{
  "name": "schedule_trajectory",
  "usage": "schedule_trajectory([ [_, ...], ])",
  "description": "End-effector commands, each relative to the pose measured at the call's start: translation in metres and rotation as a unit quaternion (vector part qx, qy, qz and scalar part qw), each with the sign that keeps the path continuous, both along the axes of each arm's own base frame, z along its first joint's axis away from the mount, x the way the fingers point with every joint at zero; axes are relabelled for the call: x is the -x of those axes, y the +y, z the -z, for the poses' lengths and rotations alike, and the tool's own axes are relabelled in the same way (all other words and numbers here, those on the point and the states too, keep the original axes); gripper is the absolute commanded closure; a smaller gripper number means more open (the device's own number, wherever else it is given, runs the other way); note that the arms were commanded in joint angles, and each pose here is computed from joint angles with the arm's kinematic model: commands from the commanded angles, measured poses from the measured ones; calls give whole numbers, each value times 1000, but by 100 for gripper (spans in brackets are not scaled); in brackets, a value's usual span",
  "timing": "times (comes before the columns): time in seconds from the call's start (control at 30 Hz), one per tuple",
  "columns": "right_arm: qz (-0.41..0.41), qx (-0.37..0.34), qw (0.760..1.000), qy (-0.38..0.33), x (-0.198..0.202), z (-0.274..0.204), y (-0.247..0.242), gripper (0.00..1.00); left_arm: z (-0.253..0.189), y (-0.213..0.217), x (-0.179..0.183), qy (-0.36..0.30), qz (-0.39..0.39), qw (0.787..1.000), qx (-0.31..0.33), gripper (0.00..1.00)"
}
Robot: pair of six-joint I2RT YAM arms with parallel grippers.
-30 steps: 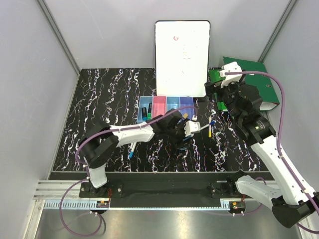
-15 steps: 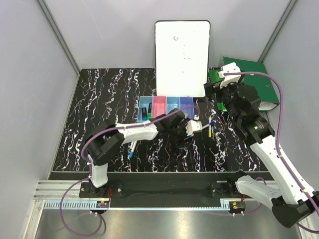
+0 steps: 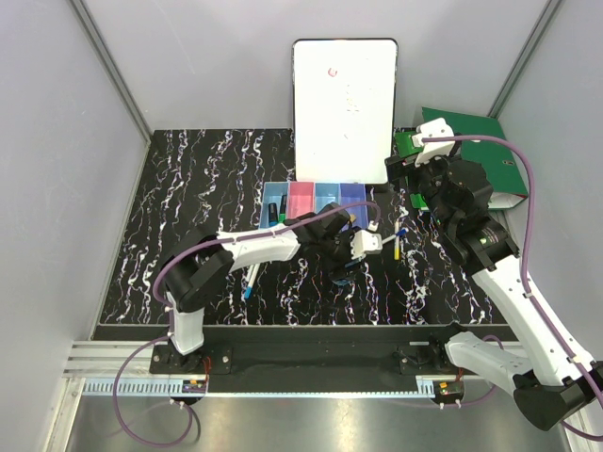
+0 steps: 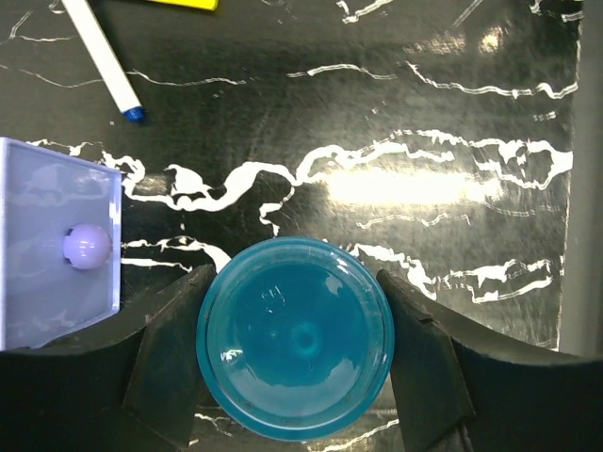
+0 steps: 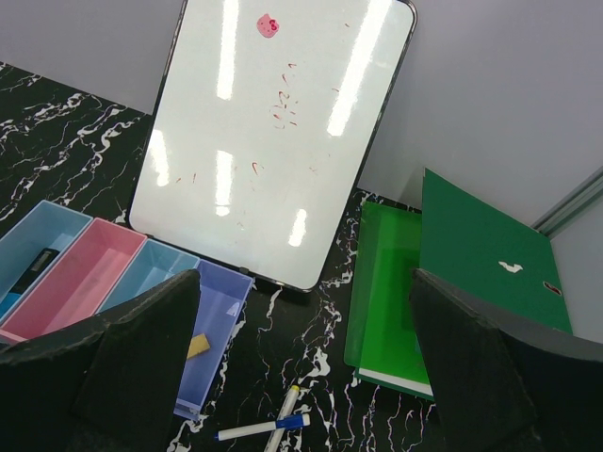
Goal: Sort the stationery into containers
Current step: Place the stationery at the center of the board.
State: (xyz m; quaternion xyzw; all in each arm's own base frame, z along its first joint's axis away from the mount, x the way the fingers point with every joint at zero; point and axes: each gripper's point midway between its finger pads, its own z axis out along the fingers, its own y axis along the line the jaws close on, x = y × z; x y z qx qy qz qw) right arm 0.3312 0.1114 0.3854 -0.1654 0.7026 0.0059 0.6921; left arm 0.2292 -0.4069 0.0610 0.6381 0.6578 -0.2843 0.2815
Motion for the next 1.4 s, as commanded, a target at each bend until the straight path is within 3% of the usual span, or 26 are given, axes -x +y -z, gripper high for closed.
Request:
schedule_trajectory([
  [0.0, -2, -13, 999, -38, 3, -26, -1, 0, -39, -7, 0, -17, 39, 999, 31, 53],
  [0.23, -3, -15, 999, -38, 4, -27, -1, 0, -42, -3, 5, -13, 66, 998, 21, 42],
  [0.43, -3, -14, 999, -39, 4, -28, -1, 0, -41, -2, 6, -11, 74, 997, 14, 20],
  [0.57, -4, -14, 999, -39, 3, -28, 0, 0, -38, -1, 7, -7, 71, 997, 10, 19],
  [0.8, -3, -15, 999, -40, 4, -29, -1, 0, -45, 3, 1, -39, 95, 995, 5, 25],
  [1.1, -4, -17, 999, -41, 5, -30, 0, 0, -44, 21, -10, -93, 163, 980, -62, 25],
  [1.37, -2, -16, 999, -41, 6, -29, -2, 0, -32, 34, 1, -76, 229, 963, -119, 24],
])
